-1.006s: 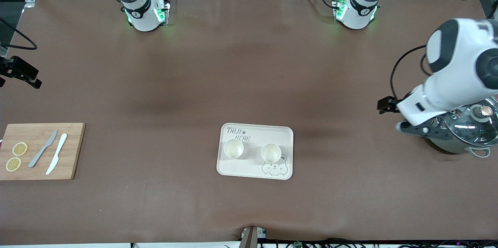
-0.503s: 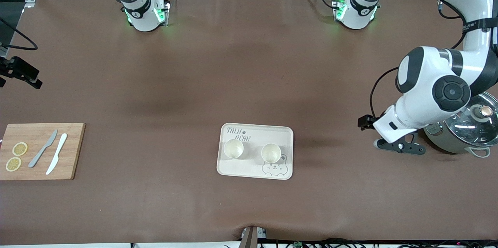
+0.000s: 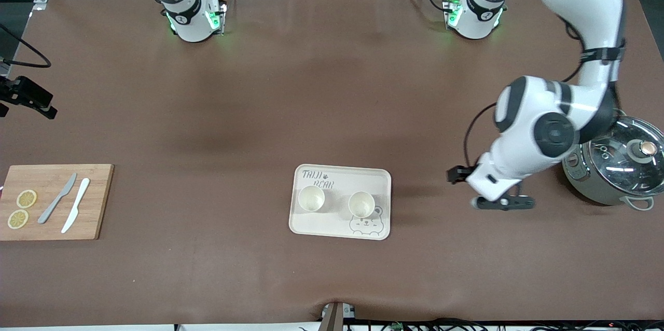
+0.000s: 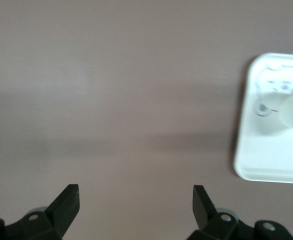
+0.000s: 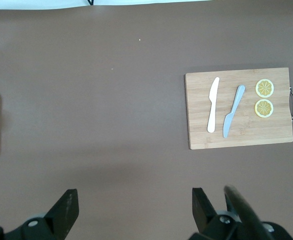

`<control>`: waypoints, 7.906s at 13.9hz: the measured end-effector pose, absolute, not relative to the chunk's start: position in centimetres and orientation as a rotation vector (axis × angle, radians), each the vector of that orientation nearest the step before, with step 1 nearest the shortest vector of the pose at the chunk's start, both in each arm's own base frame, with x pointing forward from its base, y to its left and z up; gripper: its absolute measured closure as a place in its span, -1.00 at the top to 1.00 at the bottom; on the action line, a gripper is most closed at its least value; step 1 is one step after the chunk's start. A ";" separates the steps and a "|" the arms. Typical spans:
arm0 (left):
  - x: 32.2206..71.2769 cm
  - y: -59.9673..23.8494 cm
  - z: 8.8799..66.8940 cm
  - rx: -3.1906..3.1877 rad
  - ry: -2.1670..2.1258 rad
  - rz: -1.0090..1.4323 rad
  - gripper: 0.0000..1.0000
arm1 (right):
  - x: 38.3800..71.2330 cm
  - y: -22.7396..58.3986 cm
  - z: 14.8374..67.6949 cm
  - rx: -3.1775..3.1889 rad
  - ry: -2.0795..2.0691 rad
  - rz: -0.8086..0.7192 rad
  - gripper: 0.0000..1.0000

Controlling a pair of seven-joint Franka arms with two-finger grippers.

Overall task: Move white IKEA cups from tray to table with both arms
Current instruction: 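Lower the open left gripper around the white cup on the tray, then close the left gripper on the cup rim and lift it, then carry the white cup with the left gripper toward the steel pot, then lower the cup onto the table beside the pot and open the left gripper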

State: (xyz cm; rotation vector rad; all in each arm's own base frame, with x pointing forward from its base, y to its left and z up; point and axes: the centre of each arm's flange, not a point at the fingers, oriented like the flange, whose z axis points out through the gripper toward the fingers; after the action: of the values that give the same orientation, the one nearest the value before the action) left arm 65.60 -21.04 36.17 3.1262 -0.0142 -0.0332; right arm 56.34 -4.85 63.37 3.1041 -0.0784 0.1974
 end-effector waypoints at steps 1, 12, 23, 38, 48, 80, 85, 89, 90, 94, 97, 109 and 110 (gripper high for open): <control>65.2 -23.6 35.1 3.126 -0.008 -0.036 1.00 | 56.3 -4.8 63.4 3.104 -0.078 0.197 1.00; 64.1 -37.2 27.6 3.039 0.175 0.148 1.00 | 56.3 -4.8 63.3 3.104 -0.077 0.197 1.00; 66.3 -37.0 24.3 3.061 0.193 0.191 1.00 | 56.4 -4.7 63.3 3.104 -0.075 0.196 1.00; 65.3 -40.2 19.9 3.014 0.173 0.296 1.00 | 56.4 -4.6 63.2 3.105 -0.072 0.189 1.00; 65.8 -39.9 20.2 2.982 0.355 0.310 -0.66 | 56.4 -4.6 63.1 3.105 -0.072 0.185 1.00; 60.9 -7.9 24.3 2.997 -0.088 0.285 -0.93 | 56.3 -4.5 63.0 3.107 -0.069 0.173 1.00; 60.8 -8.2 23.8 3.012 -0.136 0.276 -0.93 | 56.3 -4.5 63.0 3.107 -0.069 0.173 1.00; 60.5 -8.3 22.6 3.024 -0.173 0.250 -0.93 | 56.3 -4.5 63.0 3.107 -0.069 0.173 1.00; 60.5 -8.3 22.4 3.024 -0.175 0.246 -0.93 | 56.3 -4.5 63.0 3.107 -0.069 0.173 1.00; 60.4 -8.3 21.9 3.028 -0.190 0.236 -0.93 | 56.3 -4.5 63.0 3.107 -0.069 0.173 1.00; 60.3 -8.4 21.4 3.030 -0.201 0.226 -0.93 | 56.3 -4.5 63.0 3.107 -0.069 0.173 1.00; 60.3 -8.6 21.3 3.031 -0.211 0.223 -0.93 | 56.3 -4.5 63.0 3.107 -0.069 0.173 1.00; 60.3 -8.6 21.2 3.031 -0.211 0.223 -0.93 | 56.3 -4.5 63.0 3.107 -0.069 0.173 1.00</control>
State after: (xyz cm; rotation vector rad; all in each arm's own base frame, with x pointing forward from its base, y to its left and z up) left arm 60.29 -8.63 21.24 3.0307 -0.2113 0.2229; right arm 56.34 -4.52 63.02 3.1066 -0.0691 0.1727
